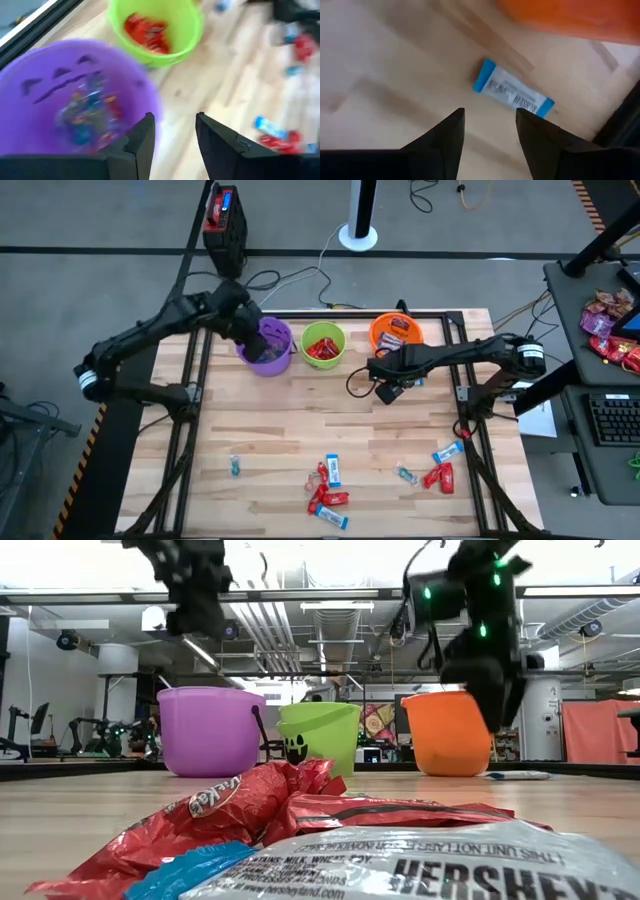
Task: Sort candy by brand, put in halloween buckets
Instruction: Put the white chocolate bar into the orange bucket, then put the red chocolate bar into the green bucket
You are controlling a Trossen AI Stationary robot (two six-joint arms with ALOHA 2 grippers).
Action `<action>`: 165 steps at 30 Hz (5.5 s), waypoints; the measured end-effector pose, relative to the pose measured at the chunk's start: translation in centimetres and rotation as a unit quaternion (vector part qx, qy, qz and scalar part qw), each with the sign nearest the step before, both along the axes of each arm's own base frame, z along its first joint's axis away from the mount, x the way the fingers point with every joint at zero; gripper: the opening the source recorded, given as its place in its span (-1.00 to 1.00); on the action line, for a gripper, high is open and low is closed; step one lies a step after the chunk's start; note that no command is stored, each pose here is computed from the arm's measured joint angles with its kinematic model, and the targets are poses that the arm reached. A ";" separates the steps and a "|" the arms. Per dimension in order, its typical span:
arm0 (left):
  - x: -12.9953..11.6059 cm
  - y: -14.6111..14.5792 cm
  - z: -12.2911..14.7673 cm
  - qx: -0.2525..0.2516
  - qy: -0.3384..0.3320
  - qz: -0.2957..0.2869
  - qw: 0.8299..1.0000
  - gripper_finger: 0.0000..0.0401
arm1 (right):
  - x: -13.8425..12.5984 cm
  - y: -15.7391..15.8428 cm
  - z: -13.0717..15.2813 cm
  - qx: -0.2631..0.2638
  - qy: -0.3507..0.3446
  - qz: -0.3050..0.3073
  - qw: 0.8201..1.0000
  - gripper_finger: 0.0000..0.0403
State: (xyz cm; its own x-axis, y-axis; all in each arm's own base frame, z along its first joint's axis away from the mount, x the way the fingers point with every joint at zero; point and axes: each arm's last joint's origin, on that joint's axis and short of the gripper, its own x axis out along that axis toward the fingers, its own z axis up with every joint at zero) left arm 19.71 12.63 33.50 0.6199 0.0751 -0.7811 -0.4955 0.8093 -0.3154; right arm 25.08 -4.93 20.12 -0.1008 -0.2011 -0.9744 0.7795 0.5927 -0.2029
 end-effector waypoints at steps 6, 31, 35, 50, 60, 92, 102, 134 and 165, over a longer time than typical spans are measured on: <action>-0.1 -4.2 2.7 0.064 -0.053 0.031 0.996 -0.38 | -1.7 0.0 -3.4 -0.036 0.019 -0.026 0.999 -0.39; -0.4 -6.5 4.5 0.082 -0.120 0.109 0.983 -0.38 | -1.3 5.0 -4.0 0.016 -0.142 0.016 0.990 -0.96; -0.2 -6.4 4.3 0.096 -0.111 0.114 0.983 -0.38 | -0.9 5.0 -1.5 0.008 -0.189 0.052 0.981 -0.96; 1.2 -6.2 3.6 0.125 -0.092 0.080 0.985 -0.38 | -4.2 5.7 -2.7 0.068 -0.202 0.294 0.932 -0.45; 1.4 -6.1 3.7 0.147 -0.095 0.060 0.983 -0.38 | -4.8 5.9 -7.0 0.072 -0.197 0.257 0.943 0.02; 3.0 -5.8 2.4 0.151 -0.062 0.017 0.987 -0.38 | 1.8 3.8 5.6 -0.096 -0.310 0.216 0.921 -0.91; 3.3 -7.2 2.3 0.076 -0.082 -0.009 0.994 -0.38 | 0.4 -5.8 14.2 -0.174 -0.120 0.056 0.976 -0.91; 12.7 -28.1 -9.5 -0.056 -0.036 -0.173 0.983 -0.38 | -1.5 -2.7 18.0 -0.101 -0.241 0.149 0.954 -0.06; 17.2 -29.7 -16.3 0.215 0.093 -0.409 0.882 -0.35 | -0.7 -0.3 17.5 -0.089 -0.231 0.217 0.944 -0.06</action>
State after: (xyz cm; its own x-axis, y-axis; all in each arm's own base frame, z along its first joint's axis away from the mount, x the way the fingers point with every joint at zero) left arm 36.90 -17.07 17.17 0.4687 -0.0245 -0.8830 0.2984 0.9452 0.1322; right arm 24.42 -5.21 37.63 0.4568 -0.2905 -0.8408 0.5010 0.8650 -0.0267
